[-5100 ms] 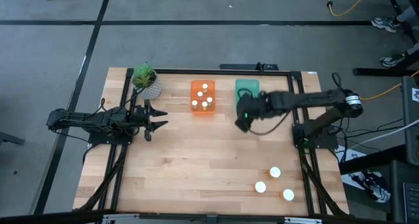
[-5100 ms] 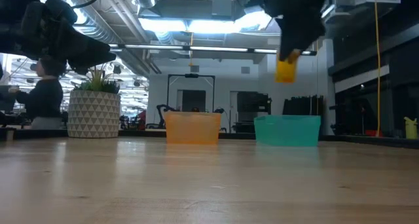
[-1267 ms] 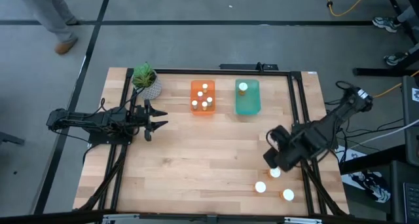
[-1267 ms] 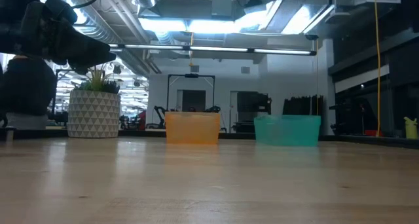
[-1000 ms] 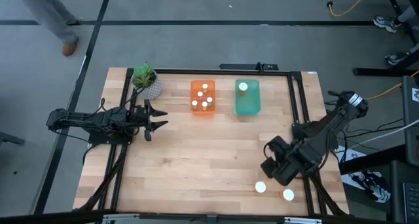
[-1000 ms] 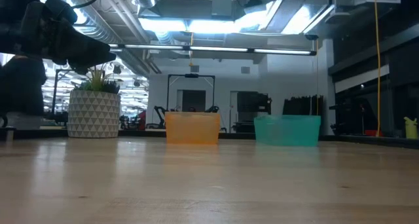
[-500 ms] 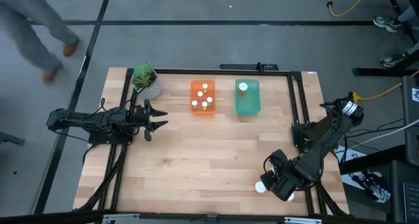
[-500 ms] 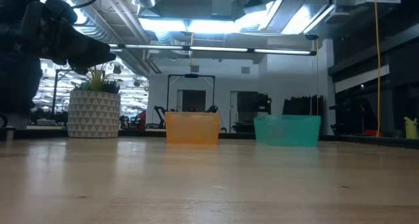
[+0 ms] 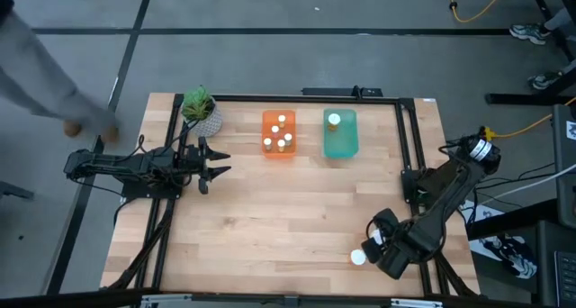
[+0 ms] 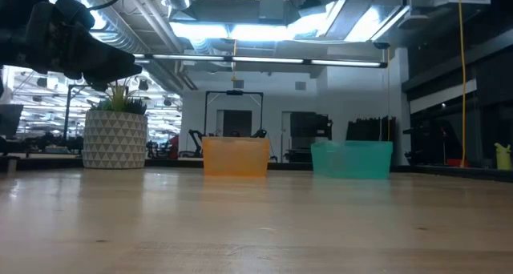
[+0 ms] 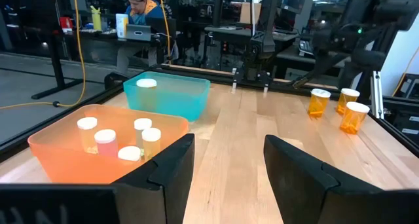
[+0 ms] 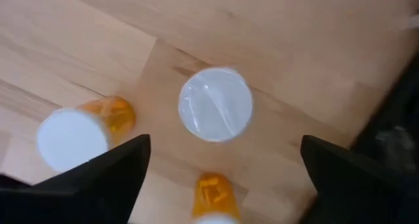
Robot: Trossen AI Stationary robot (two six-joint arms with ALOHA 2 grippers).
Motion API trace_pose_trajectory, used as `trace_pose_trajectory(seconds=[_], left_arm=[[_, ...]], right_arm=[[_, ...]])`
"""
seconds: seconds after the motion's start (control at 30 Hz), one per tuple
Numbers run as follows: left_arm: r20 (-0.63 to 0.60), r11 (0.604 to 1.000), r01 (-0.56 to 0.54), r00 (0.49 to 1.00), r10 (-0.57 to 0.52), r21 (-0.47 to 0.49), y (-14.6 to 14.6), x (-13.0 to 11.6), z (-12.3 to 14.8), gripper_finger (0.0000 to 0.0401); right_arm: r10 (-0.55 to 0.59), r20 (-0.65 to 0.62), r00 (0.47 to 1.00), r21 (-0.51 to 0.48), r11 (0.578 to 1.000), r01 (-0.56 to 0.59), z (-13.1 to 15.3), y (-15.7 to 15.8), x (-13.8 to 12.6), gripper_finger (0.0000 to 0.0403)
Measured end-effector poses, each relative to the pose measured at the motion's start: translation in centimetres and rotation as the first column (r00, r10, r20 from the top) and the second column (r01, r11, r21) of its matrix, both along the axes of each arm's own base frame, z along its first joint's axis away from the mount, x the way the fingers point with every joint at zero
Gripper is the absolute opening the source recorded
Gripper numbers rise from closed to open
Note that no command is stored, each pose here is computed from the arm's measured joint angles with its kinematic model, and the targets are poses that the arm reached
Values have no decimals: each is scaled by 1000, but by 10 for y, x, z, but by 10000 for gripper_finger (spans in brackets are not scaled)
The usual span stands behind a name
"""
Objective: Pick and place medicine bottles into bin by pill shape (circle, oval)
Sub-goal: Put the large orange pill bottle into the blue bin
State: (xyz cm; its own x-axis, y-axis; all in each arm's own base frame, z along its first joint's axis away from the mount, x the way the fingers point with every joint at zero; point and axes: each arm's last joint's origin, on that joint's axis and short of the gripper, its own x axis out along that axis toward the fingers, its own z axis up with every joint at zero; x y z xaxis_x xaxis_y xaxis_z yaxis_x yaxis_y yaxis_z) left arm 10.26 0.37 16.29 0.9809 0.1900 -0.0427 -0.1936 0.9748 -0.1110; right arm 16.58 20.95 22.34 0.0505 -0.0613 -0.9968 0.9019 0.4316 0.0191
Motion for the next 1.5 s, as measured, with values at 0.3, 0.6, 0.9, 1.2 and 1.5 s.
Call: trace_pose_trajectory(seconds=[0.3, 0.6, 0.9, 1.2, 1.5], left_arm=[[0, 1000, 0, 1000, 0, 0, 0, 0, 0, 176], [0, 1000, 0, 1000, 0, 0, 0, 0, 0, 176], [0, 1000, 0, 1000, 0, 0, 0, 0, 0, 176], [0, 1000, 0, 1000, 0, 0, 0, 0, 0, 176], [-1, 1000, 0, 1000, 0, 0, 0, 0, 0, 176]], right_arm=[[-3, 28, 1000, 39, 999, 2, -43, -9, -1, 391], [-36, 45, 998, 10, 999, 36, -48, -15, 1, 391], [-41, 46, 998, 3, 999, 41, -46, -15, 2, 368], [-47, 37, 998, 2, 999, 47, -46, -16, 2, 280], [-62, 40, 997, 8, 998, 62, -46, -18, 6, 210]])
